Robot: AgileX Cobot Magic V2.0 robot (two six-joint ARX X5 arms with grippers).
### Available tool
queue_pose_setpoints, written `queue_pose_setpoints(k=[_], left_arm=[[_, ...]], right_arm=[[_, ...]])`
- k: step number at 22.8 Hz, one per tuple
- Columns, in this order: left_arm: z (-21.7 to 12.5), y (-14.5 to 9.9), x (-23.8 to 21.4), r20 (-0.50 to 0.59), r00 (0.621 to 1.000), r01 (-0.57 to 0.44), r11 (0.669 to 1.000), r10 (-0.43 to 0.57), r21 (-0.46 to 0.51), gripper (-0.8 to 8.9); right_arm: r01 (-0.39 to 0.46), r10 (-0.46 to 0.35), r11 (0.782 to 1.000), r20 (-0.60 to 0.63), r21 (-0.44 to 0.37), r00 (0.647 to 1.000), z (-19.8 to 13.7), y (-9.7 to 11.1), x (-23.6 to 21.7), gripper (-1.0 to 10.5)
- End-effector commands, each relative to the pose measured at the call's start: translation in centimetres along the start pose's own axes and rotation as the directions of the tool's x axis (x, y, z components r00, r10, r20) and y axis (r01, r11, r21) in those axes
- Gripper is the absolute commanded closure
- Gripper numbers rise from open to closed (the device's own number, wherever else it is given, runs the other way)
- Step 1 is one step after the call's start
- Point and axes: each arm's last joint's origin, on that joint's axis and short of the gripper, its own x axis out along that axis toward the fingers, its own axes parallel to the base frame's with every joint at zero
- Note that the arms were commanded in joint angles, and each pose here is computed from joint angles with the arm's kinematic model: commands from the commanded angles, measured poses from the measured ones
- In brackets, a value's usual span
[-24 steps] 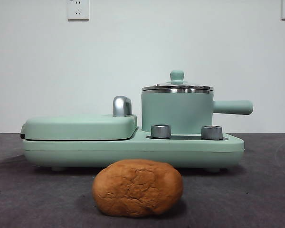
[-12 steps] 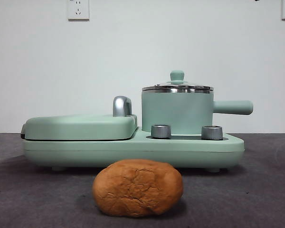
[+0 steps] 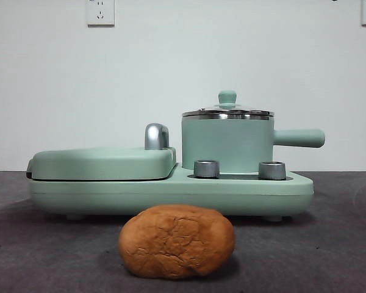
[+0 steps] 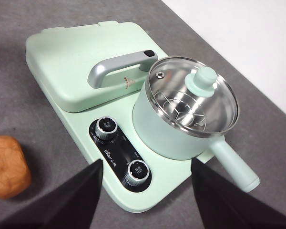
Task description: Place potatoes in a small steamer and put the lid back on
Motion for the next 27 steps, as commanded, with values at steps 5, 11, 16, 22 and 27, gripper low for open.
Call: queue_pose_setpoints(k=[5, 11, 16, 22, 27], left_arm=[[1.0, 0.4, 0.5, 0.058, 0.998, 0.003, 0.997, 0.002, -0.076, 5.43], [1.2, 1.2, 2.9, 0.078, 0.997, 0.032, 0.99, -0.022, -0.137, 5.43], [1.5, 1.7, 6.0, 0.104, 0.994, 0.031, 0.993, -0.02, -0.114, 5.43], [1.7, 2.0, 10.1, 0.165, 0.986, 0.037, 0.992, -0.017, -0.122, 5.43], [2.2, 2.1, 13.9, 0.178, 0.984, 0.059, 0.987, -0.032, -0.148, 5.43]], right_arm=[[0.002, -0.005, 0.991, 0.024, 0.133, 1.0, 0.6, -0.1, -0.2, 6.5], [0.005, -0.016, 0.973, 0.045, 0.233, 0.999, 0.7, -0.1, -0.5, 6.5], [0.011, -0.027, 0.965, 0.055, 0.261, 0.998, 0.6, 0.0, -1.3, 6.5], [0.094, -0.113, 0.956, 0.052, 0.279, 0.992, 0.1, 0.0, -3.2, 6.5], [0.147, -0.171, 0.944, 0.055, 0.295, 0.984, -0.4, 0.0, -4.7, 6.5]])
